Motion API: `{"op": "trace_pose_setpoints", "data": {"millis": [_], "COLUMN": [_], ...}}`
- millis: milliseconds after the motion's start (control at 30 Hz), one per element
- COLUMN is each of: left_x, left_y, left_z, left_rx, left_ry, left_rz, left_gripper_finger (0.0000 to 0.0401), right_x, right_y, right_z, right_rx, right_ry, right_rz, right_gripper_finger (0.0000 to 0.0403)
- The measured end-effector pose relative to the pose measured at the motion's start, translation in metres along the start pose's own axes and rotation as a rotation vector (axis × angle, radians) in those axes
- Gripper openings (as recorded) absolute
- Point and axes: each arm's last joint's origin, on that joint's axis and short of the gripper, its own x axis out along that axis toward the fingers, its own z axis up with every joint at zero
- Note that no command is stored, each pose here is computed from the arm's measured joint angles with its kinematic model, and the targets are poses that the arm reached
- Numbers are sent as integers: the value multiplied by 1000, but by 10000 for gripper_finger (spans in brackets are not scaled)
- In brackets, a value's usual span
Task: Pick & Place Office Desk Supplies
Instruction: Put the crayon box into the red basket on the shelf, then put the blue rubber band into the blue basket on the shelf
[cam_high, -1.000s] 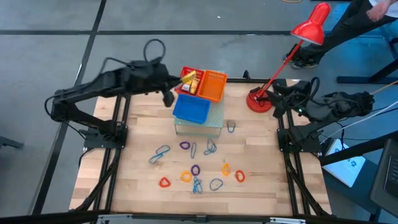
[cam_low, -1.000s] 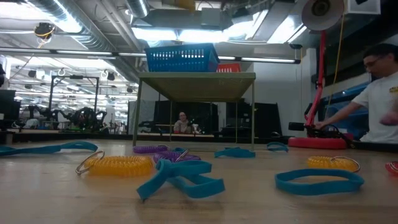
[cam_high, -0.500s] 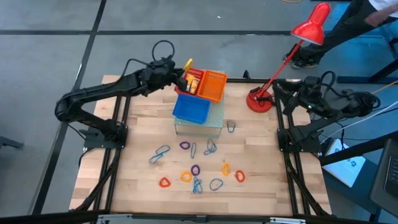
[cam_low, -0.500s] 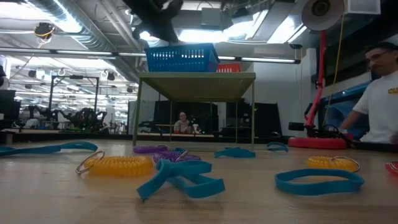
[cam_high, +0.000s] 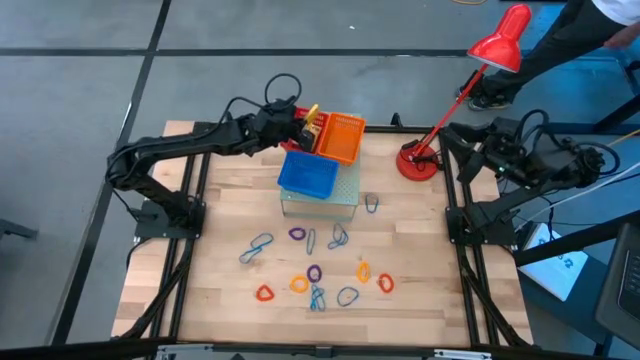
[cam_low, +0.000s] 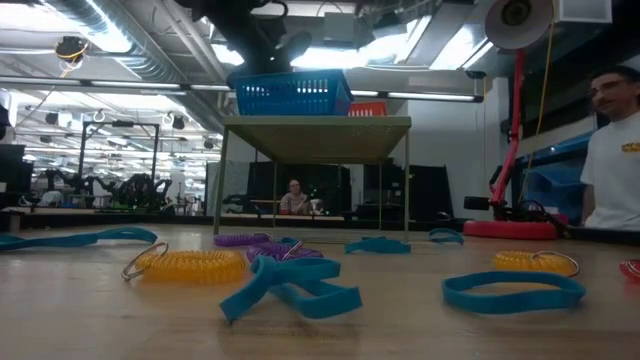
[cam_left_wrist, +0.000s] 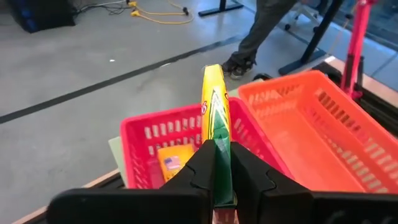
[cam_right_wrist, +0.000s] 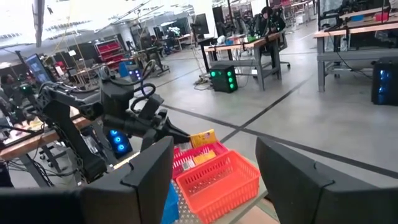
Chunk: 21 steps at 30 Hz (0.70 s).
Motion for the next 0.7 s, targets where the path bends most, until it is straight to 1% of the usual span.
{"op": "trace_pose_setpoints", "data": {"millis": [133,233,467,533,567,700], "left_x": [-3,-3,-6,-12,-18,-55], "left_y": [2,2,-1,-2,-2,-1], "left_z": [-2,-5,-3,7,16,60], "left_rx": [13,27,14,22,24,7], "left_ry": [29,57,48,-4,-49,-296], "left_rz": [13,3,-18,-37,-53,-136], "left_gripper_finger": [54,75,125,137,142,155], "right_x": [0,0,0,0,0,0], "right_y": [0,0,0,0,1,1], "right_z": [1,1,1,2,2,5], "right_rx": [1,1,5,11,13,36], "right_ry": [-5,-5,-8,-12,-14,-38], "right_rz": [1,1,2,3,3,-14], "right_gripper_finger": [231,231,231,231,231,231]}}
